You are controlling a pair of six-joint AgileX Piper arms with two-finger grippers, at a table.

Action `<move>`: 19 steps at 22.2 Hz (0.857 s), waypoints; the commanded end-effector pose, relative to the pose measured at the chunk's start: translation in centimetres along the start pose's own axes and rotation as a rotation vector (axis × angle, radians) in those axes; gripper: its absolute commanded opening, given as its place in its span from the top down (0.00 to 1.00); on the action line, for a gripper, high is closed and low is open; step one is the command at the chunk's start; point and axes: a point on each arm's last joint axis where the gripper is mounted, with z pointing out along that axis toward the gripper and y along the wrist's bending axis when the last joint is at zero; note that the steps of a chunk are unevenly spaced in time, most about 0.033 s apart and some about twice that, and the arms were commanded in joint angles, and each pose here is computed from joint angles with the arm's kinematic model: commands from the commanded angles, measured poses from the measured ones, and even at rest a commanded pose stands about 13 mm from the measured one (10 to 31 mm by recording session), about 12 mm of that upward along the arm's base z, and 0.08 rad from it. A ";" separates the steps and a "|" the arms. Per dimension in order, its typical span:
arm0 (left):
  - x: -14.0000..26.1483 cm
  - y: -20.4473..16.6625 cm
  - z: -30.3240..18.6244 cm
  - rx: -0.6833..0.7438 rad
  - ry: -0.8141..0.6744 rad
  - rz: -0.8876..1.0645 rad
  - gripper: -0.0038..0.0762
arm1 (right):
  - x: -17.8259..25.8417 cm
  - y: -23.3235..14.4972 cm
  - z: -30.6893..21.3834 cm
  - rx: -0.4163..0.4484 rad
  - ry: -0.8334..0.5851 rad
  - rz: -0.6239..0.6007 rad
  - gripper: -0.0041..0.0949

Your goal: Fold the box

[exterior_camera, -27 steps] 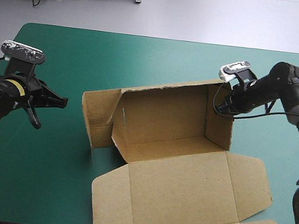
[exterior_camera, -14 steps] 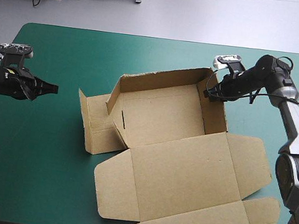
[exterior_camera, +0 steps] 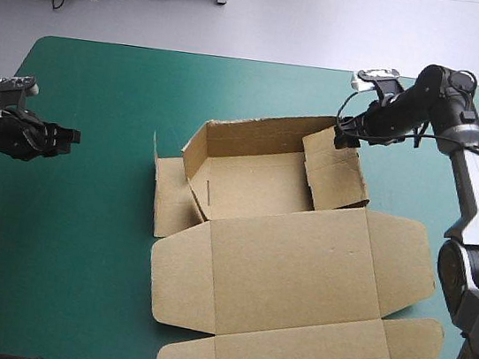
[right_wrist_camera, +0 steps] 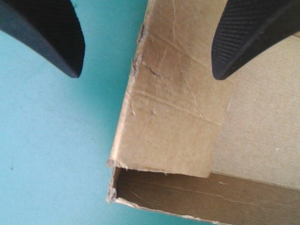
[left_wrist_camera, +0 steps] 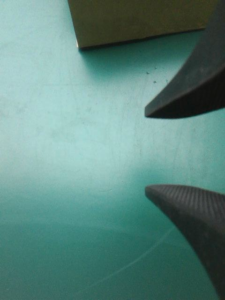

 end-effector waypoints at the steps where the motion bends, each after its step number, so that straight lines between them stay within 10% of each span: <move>1: -1.0 0.1 -0.6 0.063 -0.055 -0.031 0.39 | 1.3 1.8 -2.6 0.012 0.012 -0.023 0.25; 9: -0.7 -0.5 1.9 0.268 0.037 -0.056 0.39 | 3.2 2.4 3.1 -0.029 0.190 -0.038 0.35; 12: -0.4 -1.2 2.2 0.358 0.017 -0.061 0.39 | 3.1 1.9 5.0 -0.035 0.222 -0.003 0.57; 14: -0.2 -0.9 2.4 0.382 0.009 -0.090 0.39 | 2.4 2.0 4.1 -0.025 0.185 -0.008 0.97; 19: -0.4 0.7 1.6 0.429 -0.052 -0.177 0.39 | 0.5 2.3 -3.4 -0.083 -0.053 0.008 0.98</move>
